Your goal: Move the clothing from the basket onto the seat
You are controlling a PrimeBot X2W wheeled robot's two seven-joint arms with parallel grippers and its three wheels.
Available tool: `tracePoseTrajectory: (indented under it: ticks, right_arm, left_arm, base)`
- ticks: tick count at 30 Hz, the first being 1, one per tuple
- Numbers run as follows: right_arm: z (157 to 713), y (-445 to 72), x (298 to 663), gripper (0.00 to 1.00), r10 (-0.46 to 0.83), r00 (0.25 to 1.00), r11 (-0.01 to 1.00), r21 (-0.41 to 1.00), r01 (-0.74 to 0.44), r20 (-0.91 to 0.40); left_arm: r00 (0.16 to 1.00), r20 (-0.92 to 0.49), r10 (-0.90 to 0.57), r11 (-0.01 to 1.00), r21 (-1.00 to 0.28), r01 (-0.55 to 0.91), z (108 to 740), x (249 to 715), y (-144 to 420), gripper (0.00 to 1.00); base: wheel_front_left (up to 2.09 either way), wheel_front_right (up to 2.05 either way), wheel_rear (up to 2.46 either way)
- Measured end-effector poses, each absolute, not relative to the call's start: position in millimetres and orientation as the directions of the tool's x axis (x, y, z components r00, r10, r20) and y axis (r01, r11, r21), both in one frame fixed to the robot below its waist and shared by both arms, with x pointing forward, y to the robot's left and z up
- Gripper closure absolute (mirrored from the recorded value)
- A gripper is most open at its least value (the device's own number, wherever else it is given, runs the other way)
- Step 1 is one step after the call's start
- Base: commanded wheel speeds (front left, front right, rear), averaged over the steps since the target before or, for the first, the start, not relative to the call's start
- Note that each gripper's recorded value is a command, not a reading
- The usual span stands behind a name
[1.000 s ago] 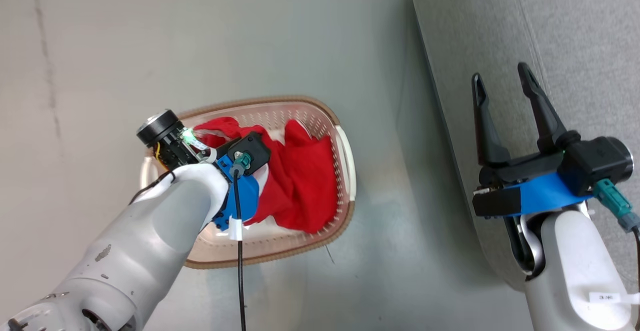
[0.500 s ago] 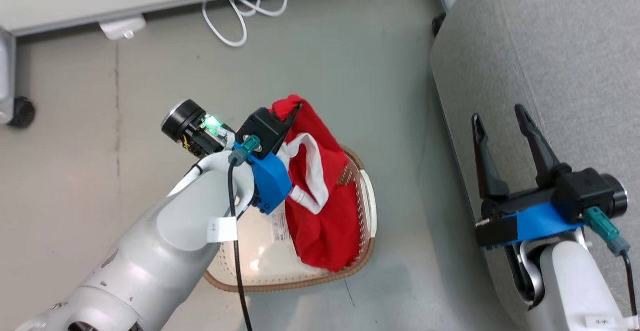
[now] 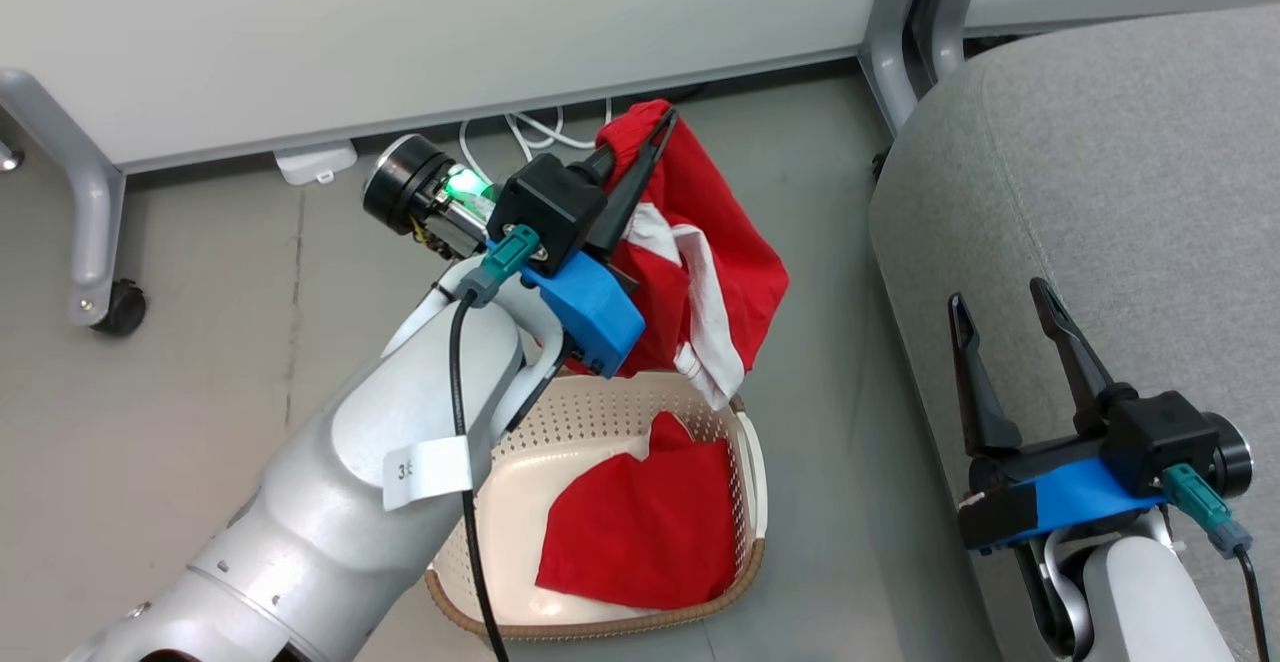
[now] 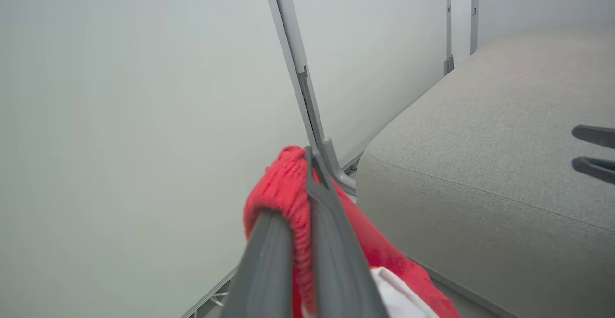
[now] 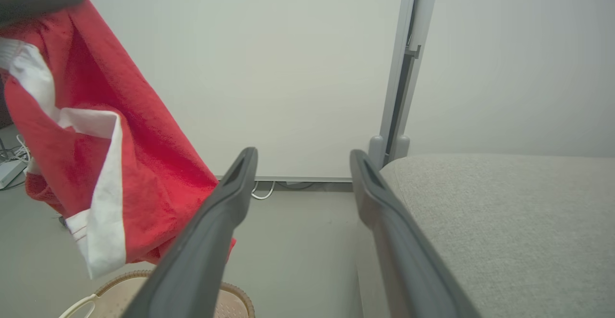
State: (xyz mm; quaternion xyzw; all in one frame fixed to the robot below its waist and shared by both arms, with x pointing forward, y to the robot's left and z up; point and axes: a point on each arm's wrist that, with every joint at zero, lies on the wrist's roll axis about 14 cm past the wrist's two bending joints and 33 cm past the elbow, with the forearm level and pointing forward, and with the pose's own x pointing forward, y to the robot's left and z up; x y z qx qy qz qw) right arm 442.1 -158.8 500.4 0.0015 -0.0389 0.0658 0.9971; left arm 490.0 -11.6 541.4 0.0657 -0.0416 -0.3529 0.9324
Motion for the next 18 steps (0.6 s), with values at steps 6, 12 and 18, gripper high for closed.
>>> tracePoseTrajectory:
  ticks: [6, 12, 18]
  right_arm:
    - [509, -160, 431, 0.00, 0.125, 0.988, 0.992, 0.003, -0.126, 0.094]
    - [516, -162, 423, 0.00, 0.121, 0.987, 0.993, 0.005, -0.122, 0.110]
    - [519, -160, 416, 0.00, 0.123, 0.986, 0.992, 0.011, -0.125, 0.116]
  left_arm:
    - [0.727, 0.131, -0.674, 0.737, 0.178, 0.652, 583, 479, -20, 1.00]
    - [0.709, 0.193, -0.679, 0.734, 0.201, 0.648, 612, 467, -25, 1.00]
    - [0.702, 0.217, -0.678, 0.735, 0.222, 0.641, 626, 459, -23, 1.00]
  base:
    - [0.00, 0.00, 0.00]
    - [0.00, 0.00, 0.00]
    - [0.00, 0.00, 0.00]
